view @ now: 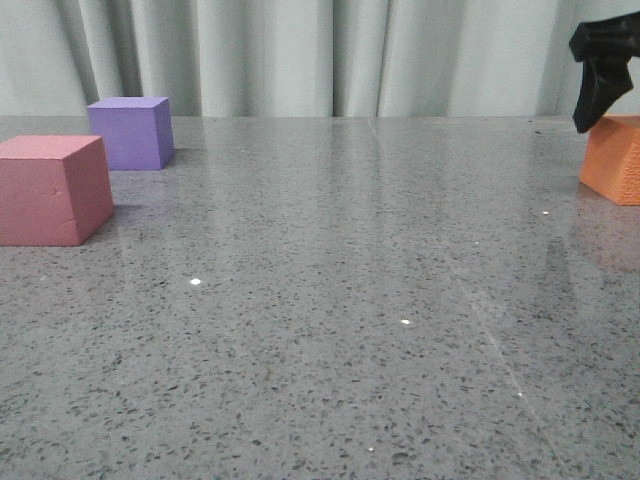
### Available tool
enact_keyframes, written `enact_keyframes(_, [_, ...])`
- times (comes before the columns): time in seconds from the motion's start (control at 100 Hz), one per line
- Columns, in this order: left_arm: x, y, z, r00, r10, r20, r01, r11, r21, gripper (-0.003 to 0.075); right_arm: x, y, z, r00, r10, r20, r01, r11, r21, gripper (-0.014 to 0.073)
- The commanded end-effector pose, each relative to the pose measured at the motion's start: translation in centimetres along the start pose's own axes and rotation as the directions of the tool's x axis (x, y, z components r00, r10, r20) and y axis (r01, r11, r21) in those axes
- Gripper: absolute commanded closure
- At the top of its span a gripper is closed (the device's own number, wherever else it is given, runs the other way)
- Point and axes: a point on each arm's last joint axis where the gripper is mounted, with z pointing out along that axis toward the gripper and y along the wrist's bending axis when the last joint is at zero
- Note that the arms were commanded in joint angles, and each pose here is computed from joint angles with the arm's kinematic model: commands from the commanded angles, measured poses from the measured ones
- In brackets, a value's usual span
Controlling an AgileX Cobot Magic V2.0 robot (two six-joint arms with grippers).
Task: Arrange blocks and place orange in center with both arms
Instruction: 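Grasp the orange cube with the right gripper and lift it, then carry the orange cube with the right gripper to the table center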
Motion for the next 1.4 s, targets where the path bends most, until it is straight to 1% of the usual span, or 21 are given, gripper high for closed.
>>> enact_keyframes(0.0, [0.9,-0.1,-0.1,0.998,-0.008,0.061,0.007,1.000,0.010,0.0739,-1.5,-0.1,-1.0,0.996,-0.001,0.093,0.001,1.000,-0.004,-0.0039])
enact_keyframes(0.19, [0.9,-0.1,-0.1,0.998,-0.008,0.061,0.007,1.000,0.010,0.0739,-1.1,-0.1,0.4,0.999,-0.002,0.046,0.002,1.000,0.000,-0.0036])
enact_keyframes(0.23, [0.9,-0.1,-0.1,0.998,-0.008,0.061,0.007,1.000,0.010,0.0739,-1.0,-0.1,0.6,0.999,-0.001,0.038,0.001,1.000,0.001,-0.0017])
enact_keyframes(0.26, [0.9,-0.1,-0.1,0.998,-0.008,0.061,0.007,1.000,0.010,0.0739,-0.9,-0.1,0.6,0.999,-0.001,0.034,0.001,1.000,0.001,0.0008])
enact_keyframes(0.33, [0.9,-0.1,-0.1,0.998,-0.008,0.061,0.007,1.000,0.010,0.0739,-0.9,-0.1,0.7,1.000,-0.001,0.026,0.001,1.000,0.002,0.0108])
enact_keyframes(0.41, [0.9,-0.1,-0.1,0.998,-0.008,0.061,0.007,1.000,0.010,0.0739,-0.9,-0.1,0.7,1.000,-0.001,0.021,0.001,1.000,0.002,0.0265])
enact_keyframes(0.42, [0.9,-0.1,-0.1,0.998,-0.008,0.061,0.007,1.000,0.010,0.0739,-0.9,-0.1,0.6,1.000,-0.001,0.022,0.001,1.000,0.002,0.0265])
enact_keyframes(0.45, [0.9,-0.1,-0.1,0.998,-0.008,0.061,0.007,1.000,0.010,0.0739,-1.0,-0.1,0.6,1.000,0.000,0.018,0.000,1.000,0.002,0.0314])
enact_keyframes(0.48, [0.9,-0.1,-0.1,0.998,-0.008,0.061,0.007,1.000,0.010,0.0739,-1.1,-0.1,0.5,1.000,0.000,0.017,0.000,1.000,0.003,0.0342])
enact_keyframes(0.53, [0.9,-0.1,-0.1,0.998,-0.008,0.061,0.007,1.000,0.010,0.0739,-1.4,0.0,0.1,1.000,0.005,0.011,-0.005,1.000,-0.001,0.0370])
enact_keyframes(0.63, [0.9,-0.1,-0.1,0.998,-0.008,0.061,0.007,1.000,0.010,0.0739,-2.3,0.6,-1.2,1.000,0.029,0.012,-0.029,0.999,-0.027,0.0372])
enact_keyframes(0.69, [0.9,-0.1,-0.1,0.998,-0.008,0.061,0.007,1.000,0.010,0.0739,-2.9,1.3,-2.2,0.999,0.049,0.022,-0.048,0.997,-0.061,0.0372])
enact_keyframes(0.77, [0.9,-0.1,-0.1,0.998,-0.008,0.061,0.007,1.000,0.010,0.0739,-3.8,2.7,-3.6,0.997,0.069,0.038,-0.064,0.991,-0.119,0.0372])
enact_keyframes(0.84, [0.9,-0.1,-0.1,0.998,-0.008,0.061,0.007,1.000,0.010,0.0739,-4.4,4.2,-4.5,0.997,0.065,0.045,-0.056,0.984,-0.168,0.0372])
enact_keyframes(0.94, [0.9,-0.1,-0.1,0.998,-0.008,0.061,0.007,1.000,0.010,0.0739,-4.7,7.1,-5.5,0.997,0.039,0.066,-0.023,0.973,-0.231,0.0372])
enact_keyframes(1.02, [0.9,-0.1,-0.1,0.998,-0.008,0.061,0.007,1.000,0.010,0.0739,-4.7,9.4,-6.2,0.994,0.047,0.094,-0.019,0.959,-0.283,0.0372])
enact_keyframes(1.13, [0.9,-0.1,-0.1,0.998,-0.008,0.061,0.007,1.000,0.010,0.0739,-4.6,12.0,-6.0,0.989,0.078,0.126,-0.031,0.939,-0.342,0.0372])
enact_keyframes(1.26, [0.9,-0.1,-0.1,0.998,-0.008,0.061,0.007,1.000,0.010,0.0739,-4.3,14.8,-4.6,0.993,0.073,0.093,-0.033,0.925,-0.379,0.0376])
enact_keyframes(1.39, [0.9,-0.1,-0.1,0.998,-0.008,0.061,0.007,1.000,0.010,0.0739,-4.2,17.7,-3.2,0.997,0.040,0.067,-0.009,0.914,-0.407,0.0445])
